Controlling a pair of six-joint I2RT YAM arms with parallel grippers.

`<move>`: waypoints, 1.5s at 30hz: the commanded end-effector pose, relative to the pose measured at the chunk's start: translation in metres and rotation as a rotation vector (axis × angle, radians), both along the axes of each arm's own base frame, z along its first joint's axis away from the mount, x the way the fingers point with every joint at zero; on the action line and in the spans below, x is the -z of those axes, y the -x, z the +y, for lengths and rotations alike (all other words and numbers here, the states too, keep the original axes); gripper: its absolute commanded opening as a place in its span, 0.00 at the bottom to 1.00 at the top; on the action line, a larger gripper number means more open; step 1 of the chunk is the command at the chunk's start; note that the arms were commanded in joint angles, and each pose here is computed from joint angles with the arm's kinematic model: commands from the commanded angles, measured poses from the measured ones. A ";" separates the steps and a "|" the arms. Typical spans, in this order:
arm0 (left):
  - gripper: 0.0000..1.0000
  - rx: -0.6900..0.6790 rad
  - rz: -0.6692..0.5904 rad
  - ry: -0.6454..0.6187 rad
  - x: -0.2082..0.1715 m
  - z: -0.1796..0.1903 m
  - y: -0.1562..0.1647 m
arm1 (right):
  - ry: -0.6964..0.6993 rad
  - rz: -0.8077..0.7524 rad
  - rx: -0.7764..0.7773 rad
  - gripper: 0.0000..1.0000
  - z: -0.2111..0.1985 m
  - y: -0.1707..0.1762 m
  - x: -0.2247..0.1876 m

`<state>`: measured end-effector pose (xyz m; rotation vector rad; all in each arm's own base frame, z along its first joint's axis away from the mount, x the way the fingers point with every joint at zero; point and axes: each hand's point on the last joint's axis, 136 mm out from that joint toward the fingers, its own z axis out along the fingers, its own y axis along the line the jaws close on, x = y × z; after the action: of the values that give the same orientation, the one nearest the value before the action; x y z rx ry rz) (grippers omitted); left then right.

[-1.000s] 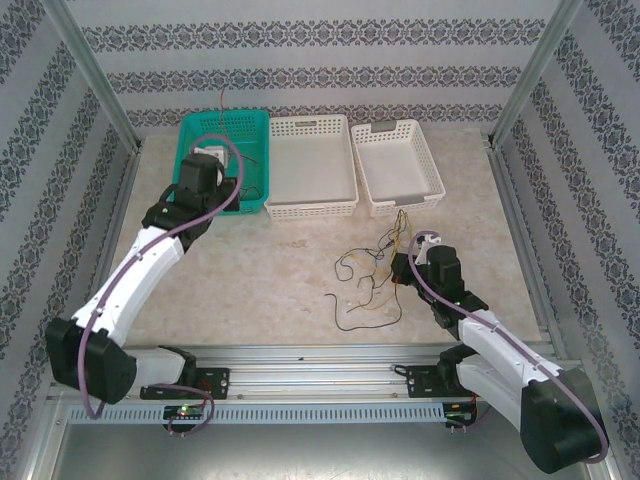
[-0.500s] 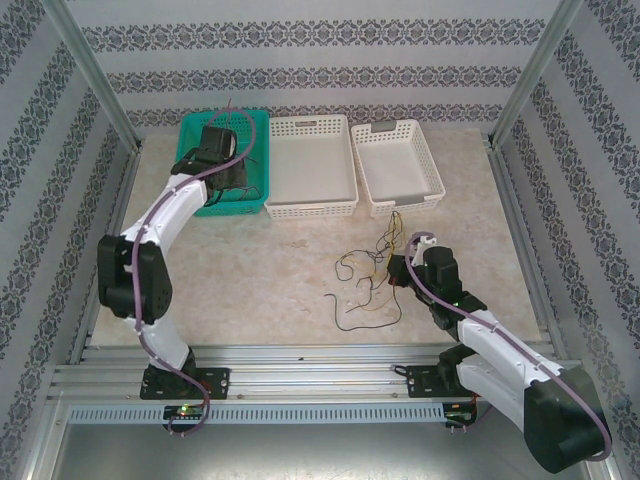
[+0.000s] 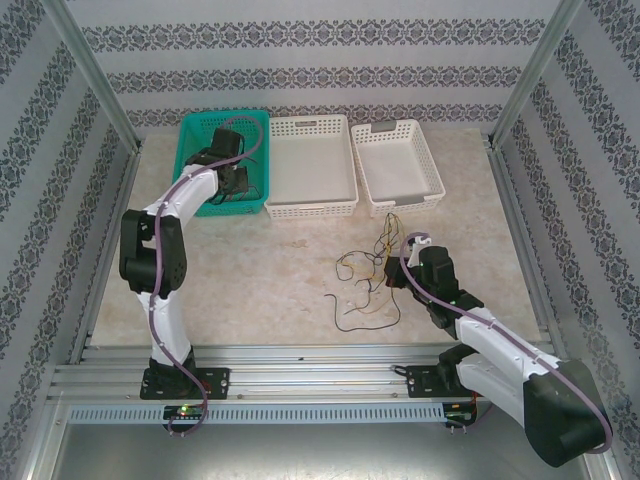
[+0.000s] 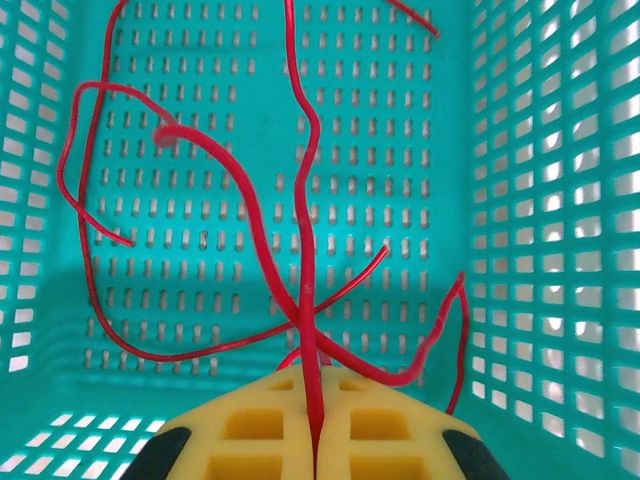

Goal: Untangle the cables

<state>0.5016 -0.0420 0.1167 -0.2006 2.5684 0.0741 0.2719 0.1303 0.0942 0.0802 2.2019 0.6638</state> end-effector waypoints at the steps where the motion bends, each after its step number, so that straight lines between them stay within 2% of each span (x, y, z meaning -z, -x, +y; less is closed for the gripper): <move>1: 0.06 -0.022 0.019 -0.029 -0.006 0.018 0.003 | -0.001 -0.054 -0.018 0.00 0.006 -0.008 -0.017; 6: 0.18 -0.025 0.012 -0.012 -0.012 0.023 0.004 | 0.004 -0.057 -0.023 0.00 0.007 -0.008 -0.017; 8: 0.27 -0.025 0.005 -0.004 -0.016 0.023 0.004 | 0.005 -0.058 -0.025 0.00 0.008 -0.008 -0.018; 12: 0.34 -0.016 -0.003 0.006 -0.026 0.022 0.005 | 0.006 -0.059 -0.025 0.00 0.008 -0.008 -0.017; 28: 0.75 -0.030 -0.089 0.011 -0.084 0.035 0.019 | 0.006 -0.065 -0.037 0.00 0.010 -0.007 -0.019; 33: 0.76 -0.070 -0.108 0.037 -0.096 0.040 0.030 | 0.005 -0.066 -0.038 0.00 0.011 -0.007 -0.019; 37: 0.76 -0.101 -0.157 0.155 -0.118 0.029 0.048 | -0.004 -0.066 -0.051 0.00 0.014 -0.007 -0.019; 41: 0.76 -0.050 -0.180 0.327 -0.131 -0.006 0.077 | -0.024 -0.075 -0.073 0.00 0.018 -0.006 -0.022; 45: 0.77 0.051 -0.174 0.434 -0.131 -0.054 0.112 | -0.065 -0.095 -0.118 0.00 0.027 -0.004 -0.029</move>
<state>0.4091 -0.0529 0.2488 -0.3232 2.3720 -0.3039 0.2715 0.1410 0.0983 0.0207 2.1912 0.7008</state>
